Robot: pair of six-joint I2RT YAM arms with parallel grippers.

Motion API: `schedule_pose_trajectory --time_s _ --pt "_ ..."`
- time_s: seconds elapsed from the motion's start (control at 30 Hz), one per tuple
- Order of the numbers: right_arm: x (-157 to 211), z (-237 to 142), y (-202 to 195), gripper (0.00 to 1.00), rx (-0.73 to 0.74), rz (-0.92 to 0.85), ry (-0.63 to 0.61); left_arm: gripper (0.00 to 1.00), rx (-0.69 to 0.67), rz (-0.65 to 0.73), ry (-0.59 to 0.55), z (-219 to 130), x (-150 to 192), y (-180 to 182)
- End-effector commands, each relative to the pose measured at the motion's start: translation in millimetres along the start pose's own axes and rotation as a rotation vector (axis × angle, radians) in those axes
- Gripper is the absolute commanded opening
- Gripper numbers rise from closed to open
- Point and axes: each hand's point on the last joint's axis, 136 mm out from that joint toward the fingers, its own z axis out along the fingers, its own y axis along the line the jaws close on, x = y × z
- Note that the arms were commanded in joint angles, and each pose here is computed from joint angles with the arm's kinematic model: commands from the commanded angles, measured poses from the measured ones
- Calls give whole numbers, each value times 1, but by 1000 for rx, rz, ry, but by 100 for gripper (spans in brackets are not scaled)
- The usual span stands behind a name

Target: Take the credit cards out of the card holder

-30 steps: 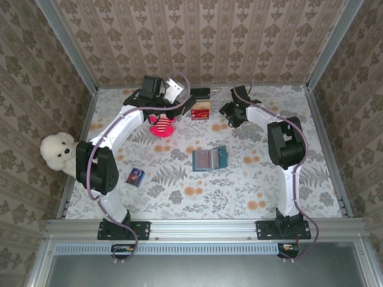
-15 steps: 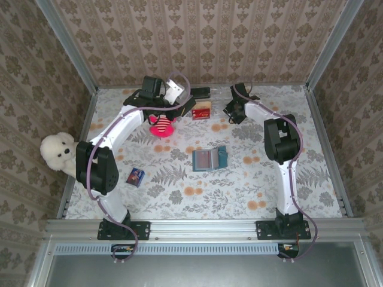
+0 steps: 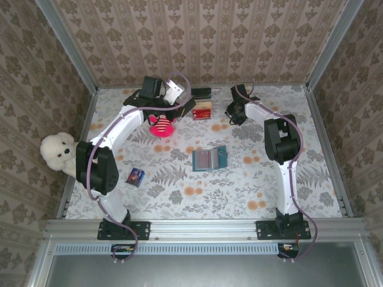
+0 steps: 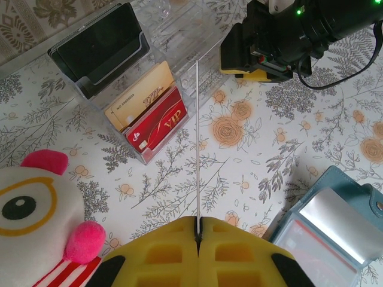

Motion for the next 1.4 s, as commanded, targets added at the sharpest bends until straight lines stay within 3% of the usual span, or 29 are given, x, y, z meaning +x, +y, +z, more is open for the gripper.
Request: schedule_pose_trajectory --time_s 0.0,0.33,0.57,0.8,1.0,1.2,1.37 --pt "7 -8 -31 33 80 -56 34 0 -1 32 -26 -13 -10 -3" --pt "20 -16 -56 29 60 -141 99 0 30 50 16 2 -4 -15" --pt "32 -26 -74 29 36 -184 141 0 85 138 52 21 -6 -38" --pt "36 -39 -79 31 0 -189 171 0 136 226 93 44 -7 -37" --pt "34 -57 -57 42 -84 -219 182 0 143 451 82 61 -13 -34" --pt "41 -82 -47 55 -152 -243 203 0 144 565 59 67 -26 -29" --pt "50 -108 -49 77 -200 -265 205 0 148 623 64 78 -35 -23"
